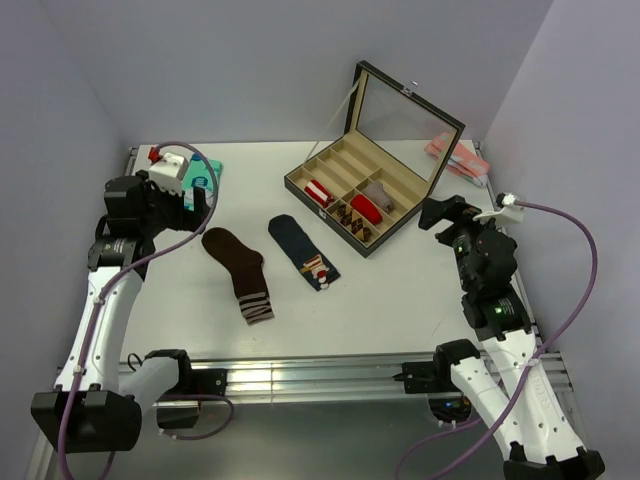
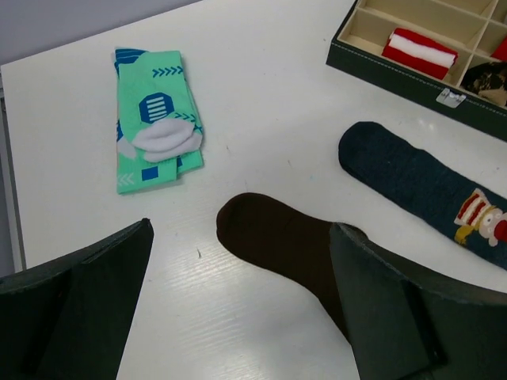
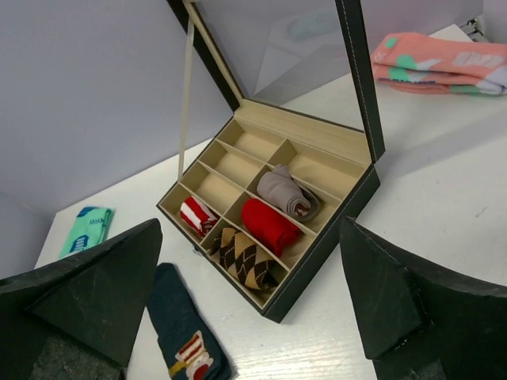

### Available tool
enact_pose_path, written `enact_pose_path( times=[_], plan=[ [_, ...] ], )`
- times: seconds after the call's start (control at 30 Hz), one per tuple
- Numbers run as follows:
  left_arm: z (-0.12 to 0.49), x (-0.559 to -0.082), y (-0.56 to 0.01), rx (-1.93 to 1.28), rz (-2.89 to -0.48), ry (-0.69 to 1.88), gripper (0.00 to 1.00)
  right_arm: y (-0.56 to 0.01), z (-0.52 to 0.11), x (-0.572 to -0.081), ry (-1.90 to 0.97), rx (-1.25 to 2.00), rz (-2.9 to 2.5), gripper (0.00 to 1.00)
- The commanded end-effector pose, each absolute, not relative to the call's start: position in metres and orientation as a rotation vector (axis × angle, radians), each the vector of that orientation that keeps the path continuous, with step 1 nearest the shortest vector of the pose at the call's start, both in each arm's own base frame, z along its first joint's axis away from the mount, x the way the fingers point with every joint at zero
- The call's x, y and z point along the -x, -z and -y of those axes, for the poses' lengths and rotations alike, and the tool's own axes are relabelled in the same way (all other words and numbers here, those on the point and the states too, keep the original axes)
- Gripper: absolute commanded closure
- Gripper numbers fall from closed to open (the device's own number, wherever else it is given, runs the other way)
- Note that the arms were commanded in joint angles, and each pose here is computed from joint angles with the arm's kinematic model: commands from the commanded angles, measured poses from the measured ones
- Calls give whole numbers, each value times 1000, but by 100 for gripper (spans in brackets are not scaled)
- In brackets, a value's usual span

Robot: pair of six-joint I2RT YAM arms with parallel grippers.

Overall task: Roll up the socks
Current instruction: Roll the sock at the center of the board.

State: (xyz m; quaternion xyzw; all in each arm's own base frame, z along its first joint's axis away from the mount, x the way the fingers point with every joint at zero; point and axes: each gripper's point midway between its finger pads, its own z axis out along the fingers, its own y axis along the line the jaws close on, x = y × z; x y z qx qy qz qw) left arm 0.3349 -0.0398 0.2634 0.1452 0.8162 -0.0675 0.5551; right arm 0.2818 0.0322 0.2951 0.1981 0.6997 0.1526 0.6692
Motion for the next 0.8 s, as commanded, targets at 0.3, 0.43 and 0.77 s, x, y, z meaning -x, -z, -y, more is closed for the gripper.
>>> enact_pose_path(
  times=[0.3,0.43,0.77],
  plan=[
    [67,-295,-183,-785,-2060,-74,3,-305,-43,-286,-367,-371,-1600,0],
    [80,-280,-170,-856,-2085,-40,7,-293,-51,-296,-392,-373,-1653,2],
    [102,-264,-157,-913,-2105,53,8,-283,-54,-298,-401,-359,-1661,2]
  ],
)
